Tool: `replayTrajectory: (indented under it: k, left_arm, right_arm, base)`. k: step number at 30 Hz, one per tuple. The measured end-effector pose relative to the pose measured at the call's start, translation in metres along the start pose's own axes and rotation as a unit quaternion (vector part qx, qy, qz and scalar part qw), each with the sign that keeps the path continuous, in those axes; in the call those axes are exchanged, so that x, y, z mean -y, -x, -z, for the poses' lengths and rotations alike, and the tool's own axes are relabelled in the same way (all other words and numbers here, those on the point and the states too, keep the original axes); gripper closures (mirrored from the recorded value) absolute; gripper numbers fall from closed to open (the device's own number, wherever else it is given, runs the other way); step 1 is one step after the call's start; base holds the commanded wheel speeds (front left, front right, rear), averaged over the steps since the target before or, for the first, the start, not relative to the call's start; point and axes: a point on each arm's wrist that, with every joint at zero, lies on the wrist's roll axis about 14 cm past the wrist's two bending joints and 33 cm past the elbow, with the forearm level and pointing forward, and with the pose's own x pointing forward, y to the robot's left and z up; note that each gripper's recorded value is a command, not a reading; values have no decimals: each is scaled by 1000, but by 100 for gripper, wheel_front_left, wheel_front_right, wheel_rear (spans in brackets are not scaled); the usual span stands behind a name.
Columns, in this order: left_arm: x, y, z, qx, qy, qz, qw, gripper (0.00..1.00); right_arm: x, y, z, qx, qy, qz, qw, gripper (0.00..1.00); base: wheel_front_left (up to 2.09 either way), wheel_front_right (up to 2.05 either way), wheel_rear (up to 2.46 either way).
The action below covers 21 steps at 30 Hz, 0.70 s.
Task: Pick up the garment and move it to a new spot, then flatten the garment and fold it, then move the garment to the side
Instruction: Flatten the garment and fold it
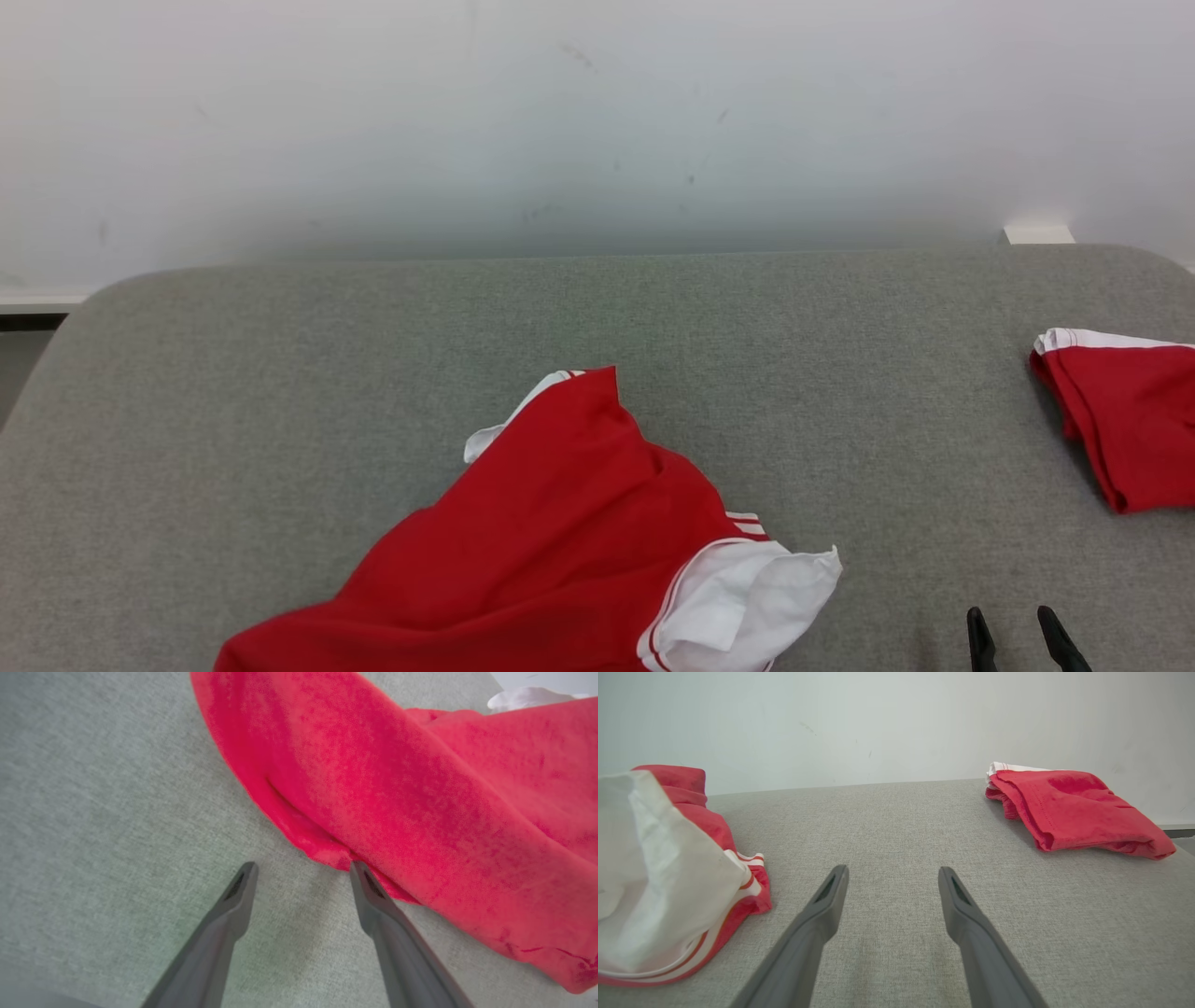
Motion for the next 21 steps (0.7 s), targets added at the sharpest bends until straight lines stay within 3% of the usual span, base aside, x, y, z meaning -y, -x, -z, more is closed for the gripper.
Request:
replayTrajectory:
  k: [10,12,13,15,16,21]
  left_arm:
    - [5,-12,-4,11,21,4,1000,0]
    - [6,-14,-3,9,23,6,1000,29]
    - [5,-16,-2,8,23,4,1000,55]
    - [6,-19,-3,9,18,7,1000,93]
    - [8,-20,-3,9,19,11,1000,100]
    - [17,-22,-4,9,3,37,999,100]
  right_arm:
    - [1,0,2,-3,1,1,1000,0]
    - [1,0,2,-4,0,2,1000,0]
    - [2,0,3,-5,0,3,1000,0]
    - [3,0,4,-7,0,5,1000,0]
    - [4,0,4,-8,0,6,1000,0]
    - [6,-1,5,-9,1,10,1000,0]
  base:
    - [0,0,0]
    - [0,0,0]
    - [0,0,0]
    - [0,0,0]
    - [0,0,0]
    - [0,0,0]
